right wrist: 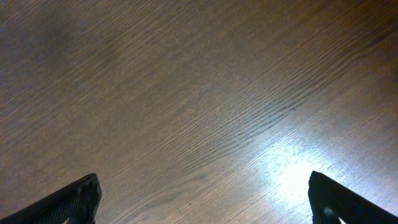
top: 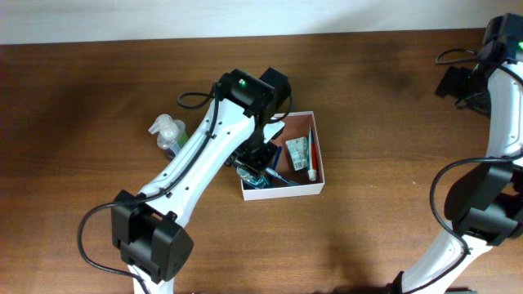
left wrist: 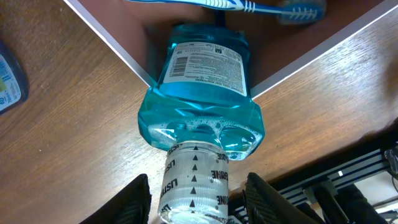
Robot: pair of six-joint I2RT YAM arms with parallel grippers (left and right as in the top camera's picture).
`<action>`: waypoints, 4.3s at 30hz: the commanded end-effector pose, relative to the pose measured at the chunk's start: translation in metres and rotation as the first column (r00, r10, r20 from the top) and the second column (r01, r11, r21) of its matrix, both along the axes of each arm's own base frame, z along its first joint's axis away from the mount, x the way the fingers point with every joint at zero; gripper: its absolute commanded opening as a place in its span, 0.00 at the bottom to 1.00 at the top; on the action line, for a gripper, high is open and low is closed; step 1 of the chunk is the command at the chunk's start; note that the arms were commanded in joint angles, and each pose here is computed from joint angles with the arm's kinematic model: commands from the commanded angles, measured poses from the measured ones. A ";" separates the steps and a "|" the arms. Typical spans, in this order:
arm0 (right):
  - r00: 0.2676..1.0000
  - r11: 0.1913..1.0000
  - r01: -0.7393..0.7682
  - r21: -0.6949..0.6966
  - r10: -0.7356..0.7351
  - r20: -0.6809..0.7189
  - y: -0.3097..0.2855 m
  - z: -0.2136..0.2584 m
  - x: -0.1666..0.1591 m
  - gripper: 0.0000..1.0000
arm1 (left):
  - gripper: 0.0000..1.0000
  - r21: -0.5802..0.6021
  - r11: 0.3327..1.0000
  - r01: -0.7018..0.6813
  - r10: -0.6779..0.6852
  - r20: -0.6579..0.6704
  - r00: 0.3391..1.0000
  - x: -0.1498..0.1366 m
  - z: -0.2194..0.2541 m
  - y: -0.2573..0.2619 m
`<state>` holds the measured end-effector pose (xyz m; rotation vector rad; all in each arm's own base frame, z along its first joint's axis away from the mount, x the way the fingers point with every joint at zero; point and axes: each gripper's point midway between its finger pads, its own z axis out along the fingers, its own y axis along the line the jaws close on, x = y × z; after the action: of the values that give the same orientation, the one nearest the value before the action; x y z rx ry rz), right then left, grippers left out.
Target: Pack container
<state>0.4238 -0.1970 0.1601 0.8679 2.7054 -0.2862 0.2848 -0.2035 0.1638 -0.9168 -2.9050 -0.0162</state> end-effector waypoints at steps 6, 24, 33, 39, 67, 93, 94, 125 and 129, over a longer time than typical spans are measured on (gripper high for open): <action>1.000 1.000 -0.004 -0.016 0.004 0.004 -0.002 0.004 0.001 0.98 | 0.55 -0.008 1.000 0.022 -0.022 -0.012 1.000 -0.002 0.000 -0.005; 1.000 1.000 -0.004 -0.016 0.004 0.004 -0.002 0.004 0.001 0.98 | 0.33 0.014 1.000 0.022 -0.021 -0.043 0.999 -0.006 -0.017 -0.001; 1.000 1.000 -0.004 -0.016 0.004 0.004 -0.002 0.004 0.001 0.98 | 0.27 0.008 1.000 0.022 -0.022 -0.035 0.999 -0.004 -0.014 -0.002; 1.000 1.000 -0.004 -0.016 0.004 0.004 -0.002 0.004 0.001 0.98 | 0.27 -0.048 0.999 0.023 -0.021 0.048 0.999 0.011 0.009 -0.014; 1.000 1.000 -0.004 -0.016 0.004 0.004 -0.001 0.004 0.001 0.98 | 0.28 -0.308 0.943 -0.122 0.234 0.361 0.903 0.114 0.056 -0.031; 1.000 1.000 -0.005 -0.016 0.005 0.004 -0.001 0.004 0.001 0.98 | 0.19 -0.299 0.812 -0.501 0.583 0.416 0.698 0.157 0.026 -0.011; 1.000 1.000 -0.005 -0.016 0.005 0.004 -0.001 0.004 0.001 0.98 | 0.19 -0.292 0.813 -0.503 0.582 0.422 0.695 0.158 0.025 -0.010; 1.000 1.000 -0.005 -0.016 0.005 0.004 -0.001 0.004 0.001 0.98 | 0.55 -0.224 0.822 -0.524 0.564 0.448 0.693 0.168 -0.004 -0.005; 1.000 1.000 -0.005 -0.016 0.005 0.004 -0.001 0.004 0.001 0.98 | 0.56 -0.245 0.819 -0.519 0.570 0.453 0.685 0.168 0.008 -0.006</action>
<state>0.4238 -0.1970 0.1600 0.8670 2.7061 -0.2864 0.4460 -0.2104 0.1586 -0.0063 -3.5470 -0.0918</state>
